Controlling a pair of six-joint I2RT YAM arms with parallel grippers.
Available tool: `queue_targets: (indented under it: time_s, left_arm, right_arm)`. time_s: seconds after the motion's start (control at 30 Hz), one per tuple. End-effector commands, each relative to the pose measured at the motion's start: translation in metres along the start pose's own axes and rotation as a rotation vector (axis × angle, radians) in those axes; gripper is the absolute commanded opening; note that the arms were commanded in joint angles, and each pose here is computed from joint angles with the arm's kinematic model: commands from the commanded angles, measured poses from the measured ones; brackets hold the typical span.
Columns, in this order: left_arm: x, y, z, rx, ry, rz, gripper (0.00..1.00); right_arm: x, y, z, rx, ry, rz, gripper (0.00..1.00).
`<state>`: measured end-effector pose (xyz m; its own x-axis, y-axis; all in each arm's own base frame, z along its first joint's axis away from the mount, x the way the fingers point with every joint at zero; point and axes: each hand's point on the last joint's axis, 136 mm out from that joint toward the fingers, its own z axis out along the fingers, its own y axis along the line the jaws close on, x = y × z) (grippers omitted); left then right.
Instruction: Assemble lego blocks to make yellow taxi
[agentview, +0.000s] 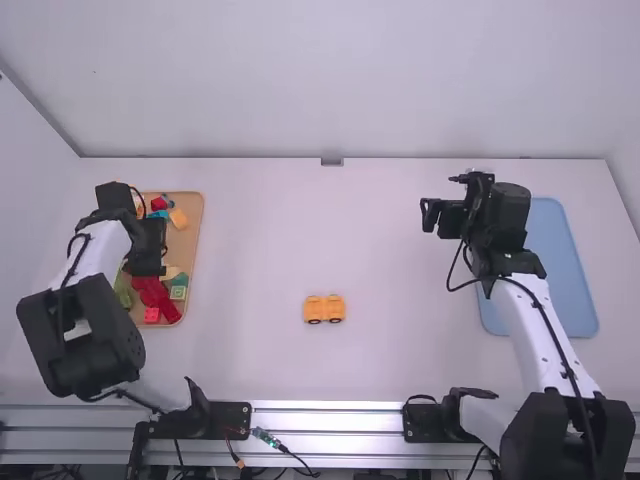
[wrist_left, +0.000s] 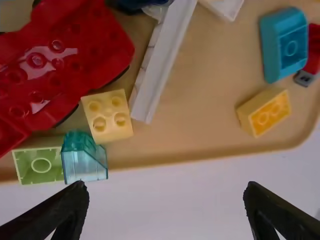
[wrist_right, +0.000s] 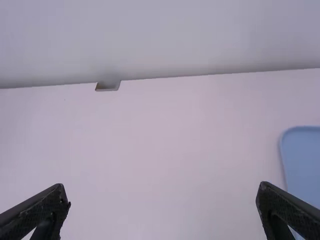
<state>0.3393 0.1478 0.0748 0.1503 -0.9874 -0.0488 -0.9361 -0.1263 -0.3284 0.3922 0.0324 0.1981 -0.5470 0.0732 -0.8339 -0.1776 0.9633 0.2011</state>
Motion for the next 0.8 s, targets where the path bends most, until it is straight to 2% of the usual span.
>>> queue_targets:
  time_s: [0.0,0.17,0.3,0.4,0.77]
  left_arm:
    - [-0.005,0.002,0.014,-0.079,0.009,0.035,0.82]
    - [-0.006,0.002,0.027,-0.19,0.043,0.027,0.82]
    - [-0.011,0.003,0.031,-0.212,0.019,0.03,0.82]
    - [-0.015,0.012,0.035,-0.241,-0.008,0.034,0.8]
    - [-0.011,0.02,0.053,-0.217,0.007,0.093,0.76]
  right_arm:
    - [-0.009,0.011,-0.002,-0.025,-0.021,-0.016,0.99]
    - [-0.009,0.021,0.0,-0.048,-0.023,-0.065,0.99]
    - [-0.008,0.026,0.001,-0.053,-0.019,-0.072,0.99]
    - [-0.008,0.024,0.0,-0.05,-0.019,-0.069,0.99]
    - [-0.008,0.023,0.0,-0.048,-0.019,-0.068,0.99]
